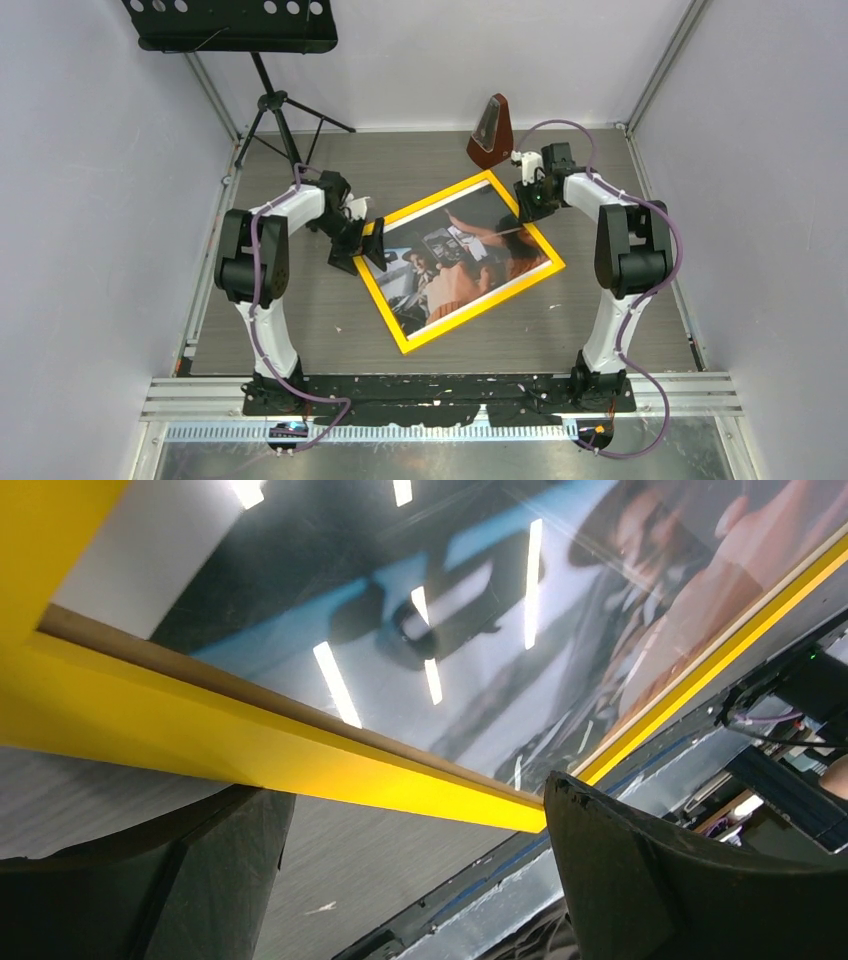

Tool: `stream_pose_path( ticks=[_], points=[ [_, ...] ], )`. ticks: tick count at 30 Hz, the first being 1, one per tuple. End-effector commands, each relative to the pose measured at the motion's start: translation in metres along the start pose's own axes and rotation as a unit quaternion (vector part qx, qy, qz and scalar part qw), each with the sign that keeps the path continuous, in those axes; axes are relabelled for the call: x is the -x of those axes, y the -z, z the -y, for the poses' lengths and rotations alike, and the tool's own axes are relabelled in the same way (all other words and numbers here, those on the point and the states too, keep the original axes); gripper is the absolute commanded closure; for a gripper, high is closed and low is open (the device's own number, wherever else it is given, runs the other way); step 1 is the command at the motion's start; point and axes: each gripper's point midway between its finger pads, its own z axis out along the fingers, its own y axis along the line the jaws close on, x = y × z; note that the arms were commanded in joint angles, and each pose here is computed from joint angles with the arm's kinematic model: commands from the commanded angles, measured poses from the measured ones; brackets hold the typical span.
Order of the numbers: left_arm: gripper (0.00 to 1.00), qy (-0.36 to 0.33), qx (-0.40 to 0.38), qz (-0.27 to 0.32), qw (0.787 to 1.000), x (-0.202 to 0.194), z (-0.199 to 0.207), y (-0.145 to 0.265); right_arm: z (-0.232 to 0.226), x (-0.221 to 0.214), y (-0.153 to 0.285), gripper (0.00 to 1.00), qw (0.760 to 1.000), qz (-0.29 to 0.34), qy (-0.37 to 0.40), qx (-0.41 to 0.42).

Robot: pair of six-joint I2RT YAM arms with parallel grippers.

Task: Put the photo into the frame
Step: Adjust the photo frame at the center of the board.

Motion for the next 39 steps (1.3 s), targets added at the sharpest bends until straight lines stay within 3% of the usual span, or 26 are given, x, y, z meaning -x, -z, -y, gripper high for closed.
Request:
stream_pose_path(
  ticks=[1,14,18,23,30,39],
  points=[
    [0.0,-0.037,0.01,0.062,0.997,0.046,-0.006,-0.004,0.012,-0.032,0.019,0.94,0.998,-0.04,-0.033,-0.026],
    [0.0,-0.04,0.035,0.087,0.995,0.08,0.001,-0.004,-0.023,-0.082,0.039,0.87,0.995,-0.073,-0.06,0.021],
    [0.0,-0.049,0.041,0.081,0.995,0.079,0.007,-0.011,-0.031,-0.093,0.042,0.79,0.994,-0.08,-0.063,0.03],
    [0.01,-0.055,0.043,0.078,0.994,0.083,0.012,-0.015,-0.038,-0.098,0.048,0.58,0.994,-0.08,-0.066,0.039],
    [0.01,-0.056,0.043,0.084,0.994,0.095,0.015,-0.015,-0.043,-0.107,0.053,0.42,0.993,-0.091,-0.068,0.046],
    [0.0,-0.061,0.048,0.102,0.992,0.112,0.018,-0.01,-0.05,-0.105,0.066,0.37,0.993,-0.081,-0.068,0.057]
  ],
)
